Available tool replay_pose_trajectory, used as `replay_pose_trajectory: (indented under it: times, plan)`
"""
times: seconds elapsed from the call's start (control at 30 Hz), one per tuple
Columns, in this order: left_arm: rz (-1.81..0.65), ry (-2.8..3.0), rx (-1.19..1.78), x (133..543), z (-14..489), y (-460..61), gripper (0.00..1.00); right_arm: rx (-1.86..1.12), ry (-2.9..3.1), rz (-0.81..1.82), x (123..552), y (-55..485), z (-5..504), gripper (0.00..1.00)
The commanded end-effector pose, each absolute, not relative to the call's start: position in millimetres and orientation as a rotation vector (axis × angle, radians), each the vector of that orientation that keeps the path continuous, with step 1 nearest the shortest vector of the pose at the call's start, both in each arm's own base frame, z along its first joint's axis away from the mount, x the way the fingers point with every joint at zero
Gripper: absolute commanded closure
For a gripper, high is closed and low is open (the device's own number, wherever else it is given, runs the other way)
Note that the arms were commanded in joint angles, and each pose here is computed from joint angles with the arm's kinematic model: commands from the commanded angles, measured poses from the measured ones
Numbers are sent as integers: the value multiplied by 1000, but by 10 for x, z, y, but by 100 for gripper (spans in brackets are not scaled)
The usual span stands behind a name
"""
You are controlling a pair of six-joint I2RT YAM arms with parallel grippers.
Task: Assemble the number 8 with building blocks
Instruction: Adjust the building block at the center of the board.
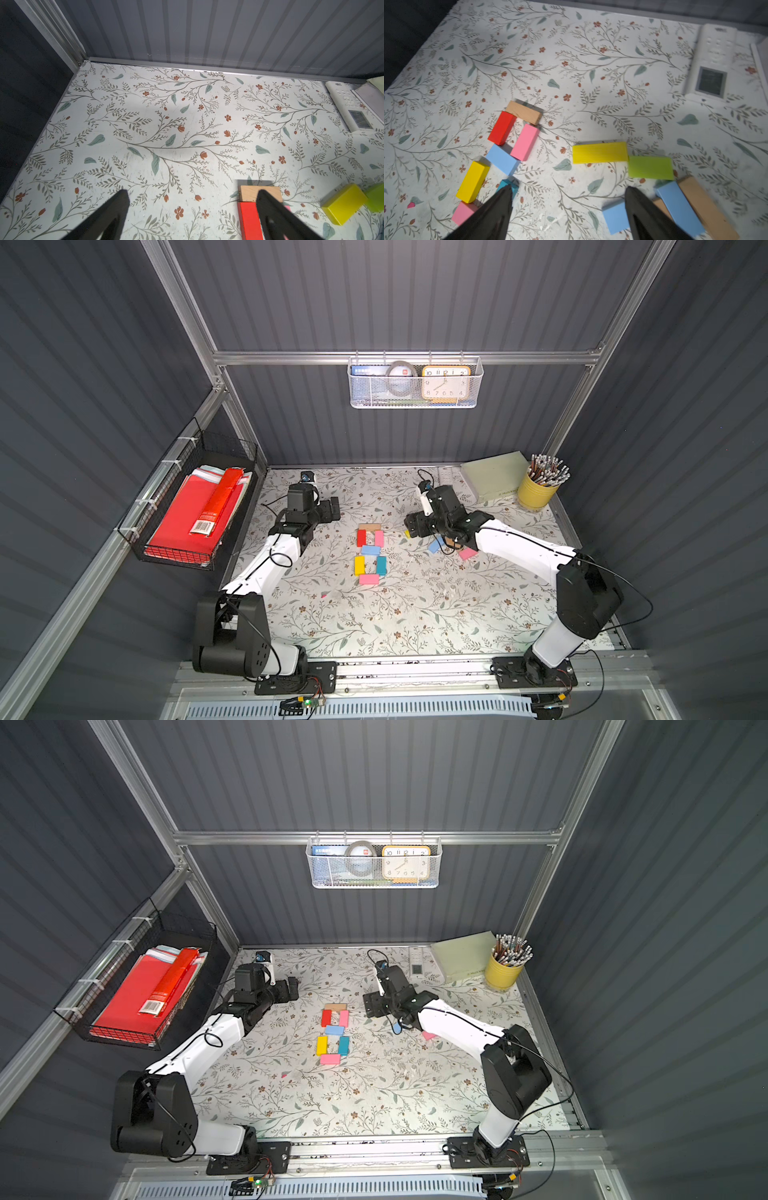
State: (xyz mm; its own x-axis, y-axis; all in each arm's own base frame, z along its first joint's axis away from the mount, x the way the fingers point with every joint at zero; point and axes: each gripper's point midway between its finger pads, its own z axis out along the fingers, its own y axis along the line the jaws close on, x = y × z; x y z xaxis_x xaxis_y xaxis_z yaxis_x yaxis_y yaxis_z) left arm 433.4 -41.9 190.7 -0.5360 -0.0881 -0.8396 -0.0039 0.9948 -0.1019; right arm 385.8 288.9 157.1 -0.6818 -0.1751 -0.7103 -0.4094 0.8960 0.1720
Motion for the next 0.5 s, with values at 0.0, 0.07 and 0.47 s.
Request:
replay_pose_trajectory:
  times: [0.0, 0.07, 0.47]
  plan:
    - [-112, 2127, -46, 4321, 1915, -420, 1, -323, 2447, 374, 3986, 2749, 1382, 14]
    - [-112, 2129, -43, 4320, 1910, -422, 1, -287, 2497, 345, 4066, 2729, 1301, 14]
    - [-114, 2135, -38, 4321, 1887, -431, 1, -548, 2547, 138, 4235, 2540, 959, 16]
